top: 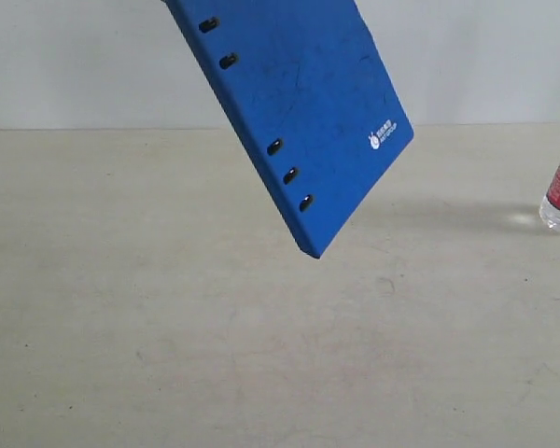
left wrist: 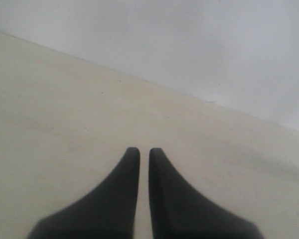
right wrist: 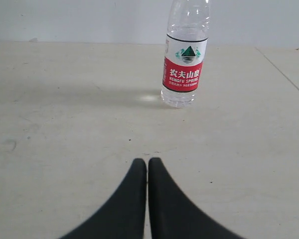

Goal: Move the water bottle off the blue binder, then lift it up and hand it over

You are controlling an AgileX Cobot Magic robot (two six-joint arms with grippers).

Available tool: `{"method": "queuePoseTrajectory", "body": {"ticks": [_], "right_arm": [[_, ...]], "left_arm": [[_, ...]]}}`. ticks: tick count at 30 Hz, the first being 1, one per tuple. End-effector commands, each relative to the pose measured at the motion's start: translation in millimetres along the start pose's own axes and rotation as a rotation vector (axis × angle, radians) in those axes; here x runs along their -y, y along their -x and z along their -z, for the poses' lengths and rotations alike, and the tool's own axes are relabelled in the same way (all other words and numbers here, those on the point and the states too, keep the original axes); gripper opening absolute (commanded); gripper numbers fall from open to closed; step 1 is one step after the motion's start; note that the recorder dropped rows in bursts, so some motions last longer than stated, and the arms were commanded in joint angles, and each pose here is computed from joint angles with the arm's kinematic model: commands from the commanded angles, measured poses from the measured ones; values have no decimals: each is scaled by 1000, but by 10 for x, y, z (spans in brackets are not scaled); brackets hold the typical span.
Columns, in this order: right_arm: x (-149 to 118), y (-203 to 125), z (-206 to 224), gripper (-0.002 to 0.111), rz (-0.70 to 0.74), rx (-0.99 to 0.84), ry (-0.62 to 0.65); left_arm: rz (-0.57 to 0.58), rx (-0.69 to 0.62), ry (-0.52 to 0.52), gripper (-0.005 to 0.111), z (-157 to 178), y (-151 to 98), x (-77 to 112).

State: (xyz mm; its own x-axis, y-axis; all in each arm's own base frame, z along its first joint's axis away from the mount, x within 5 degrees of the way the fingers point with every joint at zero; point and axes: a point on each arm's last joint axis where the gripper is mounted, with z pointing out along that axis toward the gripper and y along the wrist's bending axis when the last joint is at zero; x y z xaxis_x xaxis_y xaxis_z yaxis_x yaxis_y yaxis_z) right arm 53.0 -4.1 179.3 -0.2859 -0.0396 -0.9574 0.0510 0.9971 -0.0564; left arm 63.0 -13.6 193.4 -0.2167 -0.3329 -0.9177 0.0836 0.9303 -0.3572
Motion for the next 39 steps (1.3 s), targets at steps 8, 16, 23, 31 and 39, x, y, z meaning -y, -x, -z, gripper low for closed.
{"method": "queuePoseTrajectory", "body": {"ticks": [8, 16, 23, 31, 39], "right_arm": [[1, 12, 4, 0, -8, 12, -3], [1, 12, 4, 0, -9, 12, -2], [1, 25, 5, 0, -9, 27, -2], [1, 25, 5, 0, -9, 27, -2], [1, 25, 5, 0, -9, 27, -2]], "left_arm": [[15, 7, -4, 7, 5, -4, 1], [-18, 115, 18, 7, 84, 43, -6], [-27, 386, 169, 7, 152, 274, -116], [-45, 472, 203, 7, 190, 347, -139], [27, 182, 147, 7, 102, 102, -127]]}}
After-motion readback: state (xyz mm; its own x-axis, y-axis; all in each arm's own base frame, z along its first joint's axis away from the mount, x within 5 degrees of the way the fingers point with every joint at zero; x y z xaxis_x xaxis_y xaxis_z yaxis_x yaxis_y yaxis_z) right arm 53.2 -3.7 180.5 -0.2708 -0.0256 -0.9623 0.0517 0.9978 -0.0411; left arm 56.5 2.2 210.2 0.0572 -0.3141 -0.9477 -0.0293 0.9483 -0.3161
